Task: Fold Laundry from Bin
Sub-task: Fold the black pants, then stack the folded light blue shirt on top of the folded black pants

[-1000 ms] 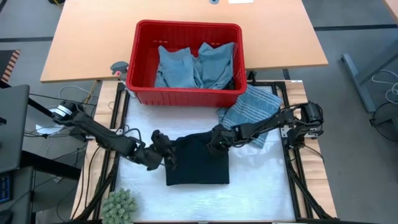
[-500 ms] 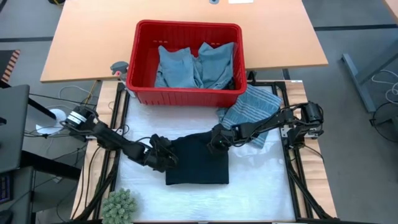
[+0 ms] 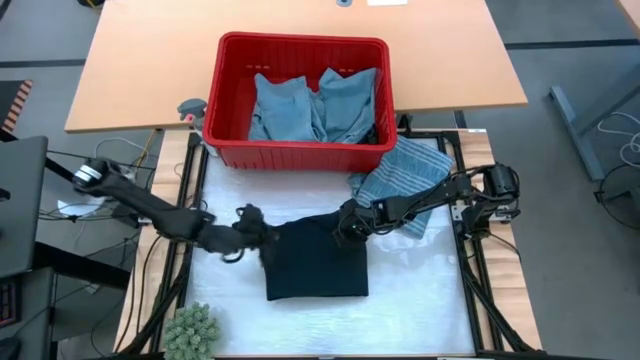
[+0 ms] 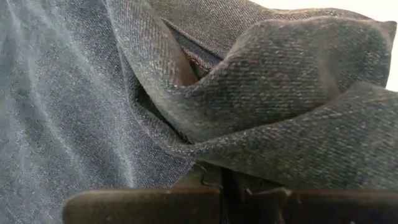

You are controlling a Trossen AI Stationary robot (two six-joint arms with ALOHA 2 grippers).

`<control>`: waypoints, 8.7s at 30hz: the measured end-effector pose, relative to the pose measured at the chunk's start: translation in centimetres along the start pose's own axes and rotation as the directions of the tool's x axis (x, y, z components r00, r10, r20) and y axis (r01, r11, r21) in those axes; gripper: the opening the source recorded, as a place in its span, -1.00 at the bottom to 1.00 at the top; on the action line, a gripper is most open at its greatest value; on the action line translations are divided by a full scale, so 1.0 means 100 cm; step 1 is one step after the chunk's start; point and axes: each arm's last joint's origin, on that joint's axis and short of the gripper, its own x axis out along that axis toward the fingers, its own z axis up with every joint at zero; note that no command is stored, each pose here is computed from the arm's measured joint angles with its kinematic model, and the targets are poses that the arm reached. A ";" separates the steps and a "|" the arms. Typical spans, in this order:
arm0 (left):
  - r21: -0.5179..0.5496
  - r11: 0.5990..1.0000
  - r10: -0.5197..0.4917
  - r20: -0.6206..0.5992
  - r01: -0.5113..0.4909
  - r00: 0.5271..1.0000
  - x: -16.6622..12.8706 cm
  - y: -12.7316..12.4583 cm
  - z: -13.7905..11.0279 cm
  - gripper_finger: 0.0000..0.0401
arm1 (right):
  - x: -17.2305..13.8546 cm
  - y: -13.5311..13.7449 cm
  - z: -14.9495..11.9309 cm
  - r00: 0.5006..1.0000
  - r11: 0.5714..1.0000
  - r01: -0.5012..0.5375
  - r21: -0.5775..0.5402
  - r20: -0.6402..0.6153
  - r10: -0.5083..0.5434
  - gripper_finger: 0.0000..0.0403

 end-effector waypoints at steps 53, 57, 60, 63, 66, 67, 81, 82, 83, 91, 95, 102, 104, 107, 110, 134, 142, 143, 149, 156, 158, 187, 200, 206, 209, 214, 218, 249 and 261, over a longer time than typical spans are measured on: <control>0.126 0.990 -0.025 -0.231 0.055 0.973 0.056 -0.016 -0.128 -1.00 | -0.177 -0.069 -0.031 0.895 0.822 0.432 0.370 -0.062 -0.442 0.01; 0.109 0.993 -0.020 -0.223 0.045 0.975 0.058 -0.015 -0.126 -1.00 | -0.176 -0.081 -0.036 0.851 0.703 0.477 0.528 -0.077 -0.520 0.32; 0.106 0.994 -0.017 -0.220 0.042 0.975 0.059 -0.014 -0.125 -1.00 | -0.167 -0.090 -0.040 0.835 0.633 0.476 0.610 -0.087 -0.544 0.48; 0.102 0.994 -0.021 -0.218 0.044 0.976 0.059 -0.015 -0.125 -1.00 | -0.154 -0.101 -0.044 0.820 0.565 0.474 0.676 -0.105 -0.562 0.56; 0.097 0.994 -0.034 -0.235 0.058 0.972 0.058 -0.015 -0.125 -1.00 | -0.140 -0.114 -0.049 0.817 0.510 0.465 0.724 -0.128 -0.562 0.59; 0.095 0.994 -0.037 -0.240 0.062 0.970 0.058 -0.015 -0.125 -1.00 | -0.136 -0.116 -0.049 0.813 0.496 0.464 0.734 -0.130 -0.567 0.59; 0.104 0.990 -0.061 -0.260 0.091 0.964 0.058 -0.017 -0.125 -1.00 | -0.101 -0.125 -0.021 0.756 0.295 0.467 0.833 -0.204 -0.622 0.59; 0.101 0.991 -0.063 -0.264 0.093 0.962 0.058 -0.017 -0.126 -1.00 | -0.097 -0.126 -0.021 0.746 0.267 0.476 0.838 -0.224 -0.627 0.59; 0.097 0.991 -0.066 -0.268 0.095 0.961 0.058 -0.017 -0.126 -1.00 | -0.093 -0.126 -0.021 0.738 0.221 0.479 0.849 -0.253 -0.625 0.59; 0.107 0.989 -0.073 -0.273 0.106 0.959 0.058 -0.018 -0.126 -1.00 | -0.058 -0.126 -0.024 0.687 0.083 0.492 0.866 -0.328 -0.649 0.59; 0.108 0.988 -0.076 -0.276 0.109 0.958 0.057 -0.018 -0.126 -1.00 | -0.050 -0.127 -0.023 0.677 0.093 0.514 0.853 -0.336 -0.655 0.51; 0.164 0.978 -0.078 -0.279 0.128 0.957 0.058 -0.018 -0.126 -1.00 | -0.047 -0.125 -0.020 0.714 0.142 0.506 0.851 -0.321 -0.622 -0.29; 0.170 0.977 -0.075 -0.277 0.126 0.958 0.059 -0.017 -0.125 -1.00 | -0.047 -0.124 -0.019 0.722 0.178 0.516 0.838 -0.313 -0.617 -0.64; 0.184 0.975 -0.074 -0.277 0.128 0.958 0.060 -0.017 -0.124 -1.00 | -0.048 -0.121 -0.017 0.725 0.248 0.557 0.793 -0.317 -0.612 -0.80; 0.186 0.974 -0.074 -0.276 0.128 0.958 0.060 -0.016 -0.124 -1.00 | -0.051 -0.112 -0.012 0.771 0.304 0.559 0.771 -0.348 -0.533 -0.80; 0.157 0.986 0.013 -0.426 0.060 0.904 0.057 -0.004 -0.129 -1.00 | -0.060 -0.028 -0.030 0.979 0.571 0.115 0.813 0.006 -0.206 -0.26; 0.146 0.986 0.148 -0.537 -0.081 0.831 0.041 0.005 -0.142 -1.00 | -0.090 -0.006 -0.060 0.973 0.745 0.214 0.632 -0.066 -0.223 -0.29; 0.142 0.986 0.156 -0.542 -0.093 0.826 0.040 0.005 -0.142 -1.00 | -0.096 -0.004 -0.064 0.968 0.757 0.236 0.609 -0.076 -0.240 -0.29; 0.062 0.987 0.157 -0.580 -0.149 0.800 0.037 0.006 -0.141 -1.00 | -0.129 0.009 -0.079 0.946 0.814 0.312 0.490 -0.083 -0.313 -0.30; 0.000 0.973 0.172 -0.668 -0.232 0.724 0.016 0.009 -0.128 -1.00 | -0.132 0.014 -0.093 0.952 0.889 0.305 0.343 -0.091 -0.292 -0.25; 0.001 0.966 0.189 -0.686 -0.258 0.703 0.007 0.012 -0.119 -1.00 | -0.130 0.011 -0.095 0.949 0.891 0.313 0.328 -0.093 -0.300 -0.20; -0.553 0.822 -0.198 -0.053 0.136 0.979 -0.042 -0.017 -0.001 -0.10 | -0.117 0.033 -0.091 0.970 0.999 -0.038 -0.039 -0.240 0.028 0.32; -0.422 0.899 -0.094 0.074 0.117 0.993 0.042 -0.027 0.030 -0.11 | -0.172 -0.015 -0.036 0.893 0.895 0.446 0.012 0.060 -0.446 0.32; -0.272 0.959 -0.068 0.050 0.079 0.996 0.099 -0.021 0.081 -0.11 | -0.145 -0.036 -0.018 0.843 0.840 0.527 0.127 0.049 -0.536 0.32; -0.276 0.956 -0.123 -0.064 0.100 0.990 0.130 -0.010 0.098 -0.11 | -0.140 -0.052 -0.012 0.770 0.772 0.631 0.072 0.062 -0.635 0.32; -0.324 0.913 -0.301 -0.126 0.248 0.945 0.157 -0.025 0.111 -0.11 | -0.143 -0.075 0.011 0.728 0.725 0.685 -0.067 0.021 -0.685 0.32; -0.266 0.930 -0.302 -0.161 0.253 0.940 0.158 -0.037 0.113 -0.11 | -0.139 -0.103 0.028 0.685 0.686 0.723 -0.080 -0.042 -0.727 0.32; -0.426 0.905 -0.123 -0.302 -0.019 0.945 0.129 -0.060 0.020 -0.11 | -0.080 -0.159 -0.019 0.813 0.772 0.542 0.333 -0.441 -0.380 0.32; -0.625 0.780 -0.228 -0.252 0.022 0.940 0.171 -0.067 -0.020 -0.11 | -0.080 -0.159 -0.018 0.815 0.792 0.535 0.296 -0.430 -0.390 0.32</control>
